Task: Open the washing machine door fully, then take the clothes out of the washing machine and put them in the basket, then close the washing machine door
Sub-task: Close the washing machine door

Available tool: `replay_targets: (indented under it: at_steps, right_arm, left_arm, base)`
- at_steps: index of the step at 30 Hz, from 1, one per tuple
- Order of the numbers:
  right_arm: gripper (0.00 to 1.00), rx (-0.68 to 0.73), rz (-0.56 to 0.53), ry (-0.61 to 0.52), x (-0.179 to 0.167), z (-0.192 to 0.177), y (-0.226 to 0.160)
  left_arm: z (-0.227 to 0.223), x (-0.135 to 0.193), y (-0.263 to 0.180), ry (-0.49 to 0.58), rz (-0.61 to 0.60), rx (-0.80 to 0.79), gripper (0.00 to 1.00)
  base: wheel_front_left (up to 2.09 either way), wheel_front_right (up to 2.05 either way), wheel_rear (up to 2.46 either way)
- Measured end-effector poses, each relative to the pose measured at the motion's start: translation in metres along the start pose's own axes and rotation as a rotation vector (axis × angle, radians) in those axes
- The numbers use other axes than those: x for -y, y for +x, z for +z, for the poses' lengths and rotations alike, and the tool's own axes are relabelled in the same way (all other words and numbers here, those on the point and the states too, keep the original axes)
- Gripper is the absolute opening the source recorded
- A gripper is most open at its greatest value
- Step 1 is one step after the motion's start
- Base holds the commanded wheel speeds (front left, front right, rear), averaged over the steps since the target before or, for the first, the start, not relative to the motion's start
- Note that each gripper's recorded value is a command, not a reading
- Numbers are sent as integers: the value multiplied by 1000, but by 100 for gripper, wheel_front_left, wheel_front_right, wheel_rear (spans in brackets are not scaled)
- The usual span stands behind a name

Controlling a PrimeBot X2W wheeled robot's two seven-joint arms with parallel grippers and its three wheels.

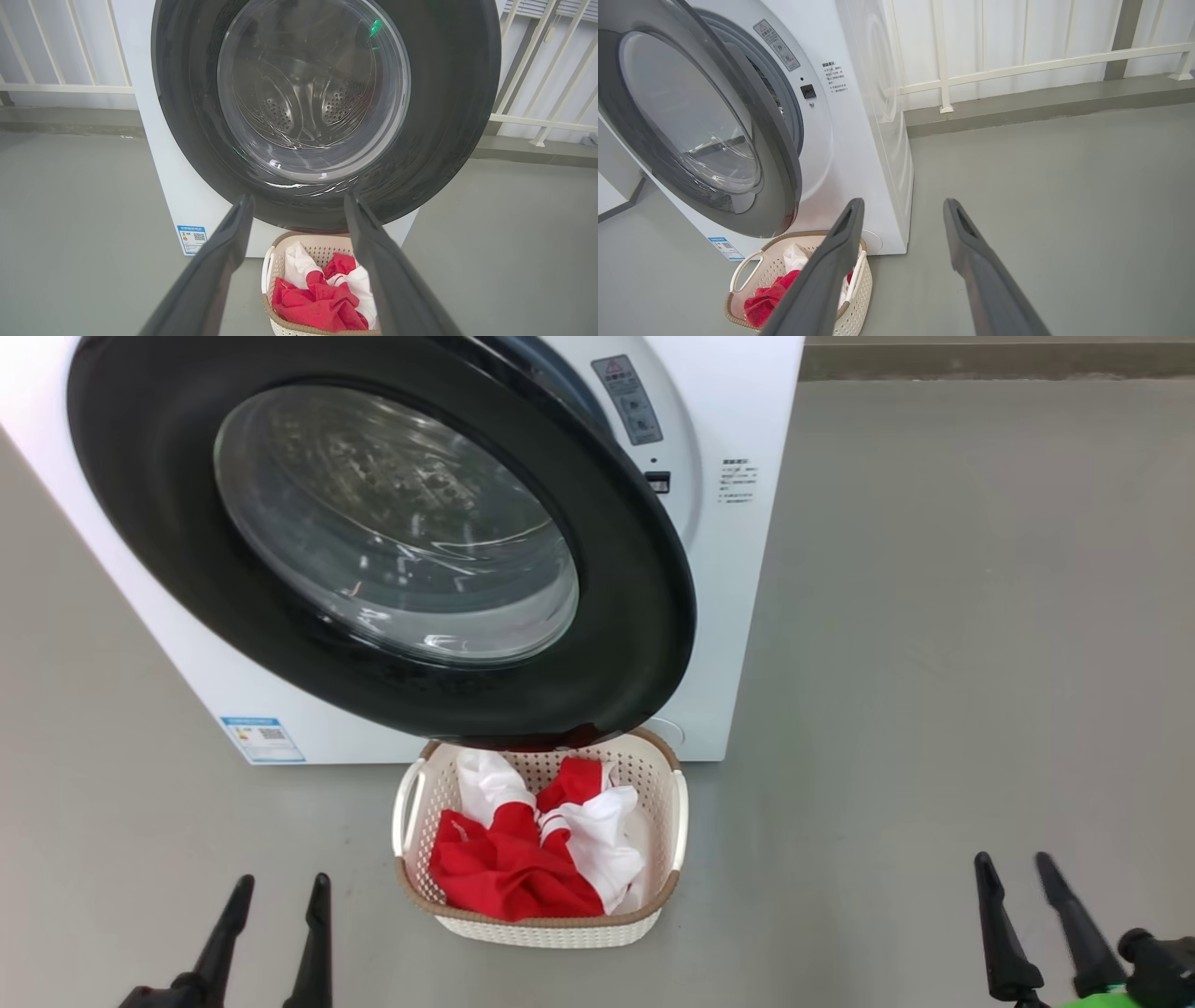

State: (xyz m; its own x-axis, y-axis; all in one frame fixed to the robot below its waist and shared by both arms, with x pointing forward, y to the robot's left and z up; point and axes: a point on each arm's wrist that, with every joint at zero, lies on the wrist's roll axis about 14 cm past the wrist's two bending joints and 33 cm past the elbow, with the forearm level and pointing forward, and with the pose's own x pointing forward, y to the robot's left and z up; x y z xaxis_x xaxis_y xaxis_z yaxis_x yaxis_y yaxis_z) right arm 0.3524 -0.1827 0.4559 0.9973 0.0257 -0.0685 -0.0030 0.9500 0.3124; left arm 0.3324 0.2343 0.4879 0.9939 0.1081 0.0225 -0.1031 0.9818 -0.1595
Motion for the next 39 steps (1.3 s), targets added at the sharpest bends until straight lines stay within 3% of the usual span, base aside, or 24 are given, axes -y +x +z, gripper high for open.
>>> replay_targets:
  at_steps: [1,8,19,39]
  right_arm:
    - [0,-4,11,-1,-3,-1,1]
    - [0,-40,147,11,-49,-13,11]
    - [0,14,389,8,-134,5,66]
    - [0,4,582,-22,-200,-13,156]
  left_arm:
    - [0,0,-1,-1,1,0,100]
    - [-3,2,-7,-17,11,-5,100]
    - [-4,0,-13,-45,37,-8,100]
    - [-8,-14,7,-112,110,-30,100]
  base:
    - [0,0,0]
    - [0,0,0]
    - [0,0,0]
    - [0,0,0]
